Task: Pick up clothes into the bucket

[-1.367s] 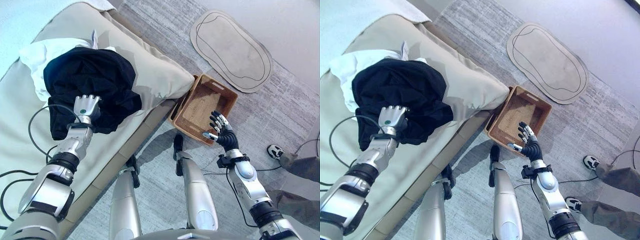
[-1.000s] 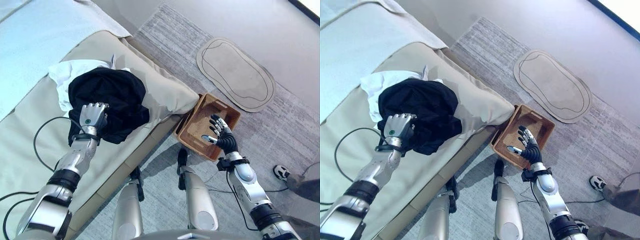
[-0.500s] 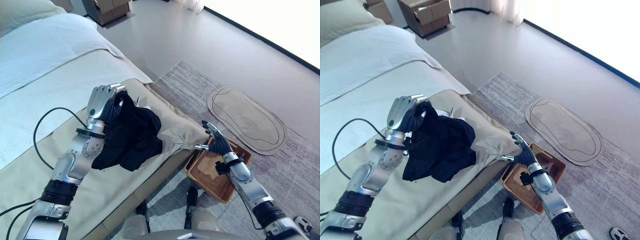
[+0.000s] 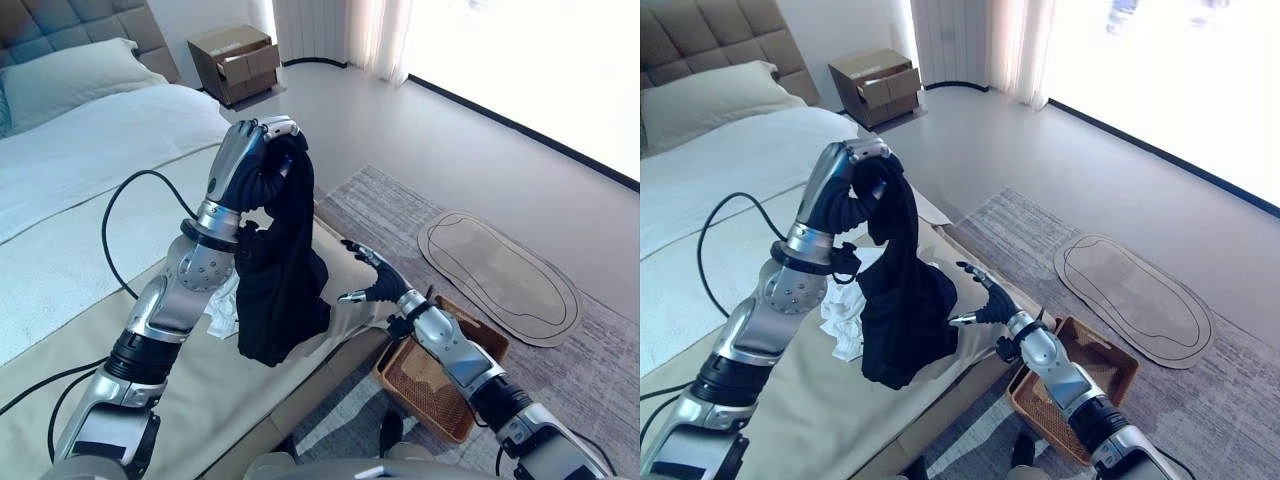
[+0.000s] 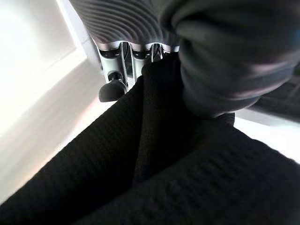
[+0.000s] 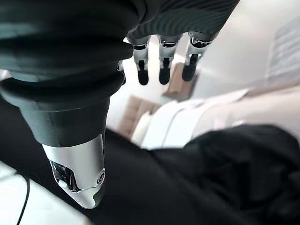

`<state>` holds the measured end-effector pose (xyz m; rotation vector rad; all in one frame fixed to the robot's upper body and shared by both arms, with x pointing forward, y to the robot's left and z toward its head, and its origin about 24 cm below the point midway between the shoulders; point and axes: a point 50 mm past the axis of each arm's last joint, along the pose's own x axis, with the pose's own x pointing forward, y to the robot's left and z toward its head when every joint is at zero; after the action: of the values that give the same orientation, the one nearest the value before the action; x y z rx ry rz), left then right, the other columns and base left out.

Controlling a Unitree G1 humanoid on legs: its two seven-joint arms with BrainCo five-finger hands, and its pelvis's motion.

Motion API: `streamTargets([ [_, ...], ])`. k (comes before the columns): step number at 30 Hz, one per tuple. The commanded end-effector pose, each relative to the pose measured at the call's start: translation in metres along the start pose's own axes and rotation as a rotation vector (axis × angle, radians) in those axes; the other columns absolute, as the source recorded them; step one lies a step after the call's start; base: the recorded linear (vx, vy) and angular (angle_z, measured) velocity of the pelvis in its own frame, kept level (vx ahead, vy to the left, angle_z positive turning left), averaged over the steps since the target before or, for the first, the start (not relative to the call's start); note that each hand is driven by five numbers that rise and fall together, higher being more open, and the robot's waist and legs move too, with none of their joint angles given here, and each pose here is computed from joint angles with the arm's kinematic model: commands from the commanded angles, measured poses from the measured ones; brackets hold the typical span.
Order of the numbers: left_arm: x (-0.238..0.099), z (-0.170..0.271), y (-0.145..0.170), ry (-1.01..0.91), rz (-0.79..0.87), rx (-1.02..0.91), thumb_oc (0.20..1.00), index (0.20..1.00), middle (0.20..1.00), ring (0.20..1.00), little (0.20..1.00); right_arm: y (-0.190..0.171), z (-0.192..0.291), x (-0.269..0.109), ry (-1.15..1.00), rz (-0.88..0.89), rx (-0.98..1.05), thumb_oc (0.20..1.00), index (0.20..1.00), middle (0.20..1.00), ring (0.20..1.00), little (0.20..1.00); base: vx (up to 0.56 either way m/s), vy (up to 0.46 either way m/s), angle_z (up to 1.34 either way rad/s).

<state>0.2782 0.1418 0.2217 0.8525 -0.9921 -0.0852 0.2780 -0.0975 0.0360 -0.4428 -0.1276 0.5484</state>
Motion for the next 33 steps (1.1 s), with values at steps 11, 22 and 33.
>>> streamTargets([
  [11, 0.045, 0.039, 0.026, -0.228, 0.139, -0.129, 0.200, 0.200, 0.200, 0.200, 0.200, 0.000, 0.024, 0.010, -0.104, -0.007, 0.076, 1.000, 1.000, 1.000, 1.000, 1.000, 0.02, -0.004, 0.00],
  [22, 0.082, 0.075, 0.041, -0.403, 0.218, -0.189, 0.200, 0.200, 0.200, 0.200, 0.200, 0.004, 0.020, 0.024, -0.061, -0.005, 0.058, 1.000, 1.000, 1.000, 1.000, 1.000, 0.00, 0.000, 0.00],
  [33, 0.114, 0.127, 0.062, -0.617, 0.296, -0.249, 0.200, 0.200, 0.200, 0.200, 0.200, 0.016, 0.001, 0.032, 0.061, 0.035, 0.001, 1.000, 1.000, 1.000, 1.000, 1.000, 0.02, 0.000, 0.02],
])
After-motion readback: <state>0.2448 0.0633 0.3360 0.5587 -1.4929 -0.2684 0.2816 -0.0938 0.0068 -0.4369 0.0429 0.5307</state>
